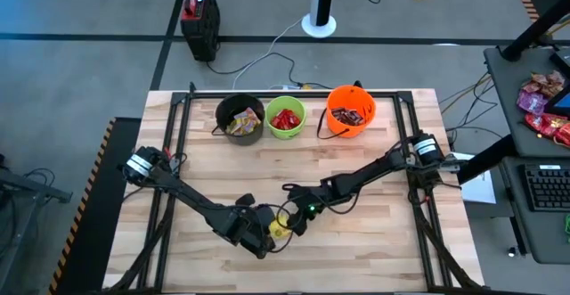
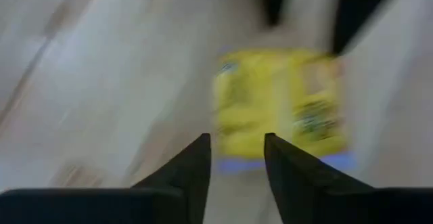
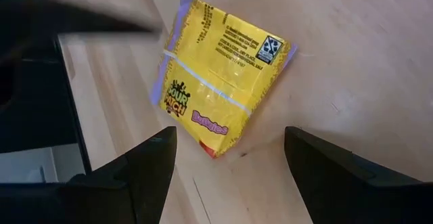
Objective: Sort candy by brand, put in halloween buckets
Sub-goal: Put the yellow candy into the black bucket
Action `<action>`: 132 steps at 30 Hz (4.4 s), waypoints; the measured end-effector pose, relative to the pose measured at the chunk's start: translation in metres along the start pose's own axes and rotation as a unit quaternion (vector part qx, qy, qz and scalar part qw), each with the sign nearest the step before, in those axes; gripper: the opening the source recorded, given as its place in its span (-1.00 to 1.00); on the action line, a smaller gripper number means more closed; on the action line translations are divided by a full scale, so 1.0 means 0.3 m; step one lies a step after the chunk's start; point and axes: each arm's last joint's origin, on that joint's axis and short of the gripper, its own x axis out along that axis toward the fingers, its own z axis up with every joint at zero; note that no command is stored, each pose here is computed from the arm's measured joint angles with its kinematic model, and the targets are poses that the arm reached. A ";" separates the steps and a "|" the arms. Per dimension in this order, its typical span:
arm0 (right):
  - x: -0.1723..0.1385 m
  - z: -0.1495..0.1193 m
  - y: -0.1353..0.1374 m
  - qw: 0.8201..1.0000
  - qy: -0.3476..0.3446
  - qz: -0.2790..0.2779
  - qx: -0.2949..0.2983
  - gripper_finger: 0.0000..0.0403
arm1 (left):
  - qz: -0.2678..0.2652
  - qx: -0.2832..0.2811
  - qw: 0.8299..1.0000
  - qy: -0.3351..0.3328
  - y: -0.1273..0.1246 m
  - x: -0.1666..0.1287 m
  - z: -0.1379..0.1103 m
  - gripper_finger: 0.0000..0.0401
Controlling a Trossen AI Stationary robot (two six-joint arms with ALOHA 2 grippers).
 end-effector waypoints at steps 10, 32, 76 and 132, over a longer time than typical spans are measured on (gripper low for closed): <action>0.051 -0.001 -0.010 0.999 0.006 0.046 0.028 0.32 | -0.089 0.034 0.995 -0.025 -0.043 0.049 -0.033 -0.37; 0.062 0.007 -0.008 0.998 -0.008 0.066 0.012 -0.30 | -0.102 -0.047 0.993 -0.037 0.005 0.110 -0.100 -0.63; -0.667 -0.015 0.319 0.906 -0.277 0.023 -0.318 -0.94 | -0.293 -0.103 0.862 -0.401 0.239 -0.430 0.142 -0.68; -0.638 0.028 0.310 0.899 -0.262 0.063 -0.345 -0.76 | -0.246 -0.148 0.819 -0.496 0.187 -0.377 0.279 -1.00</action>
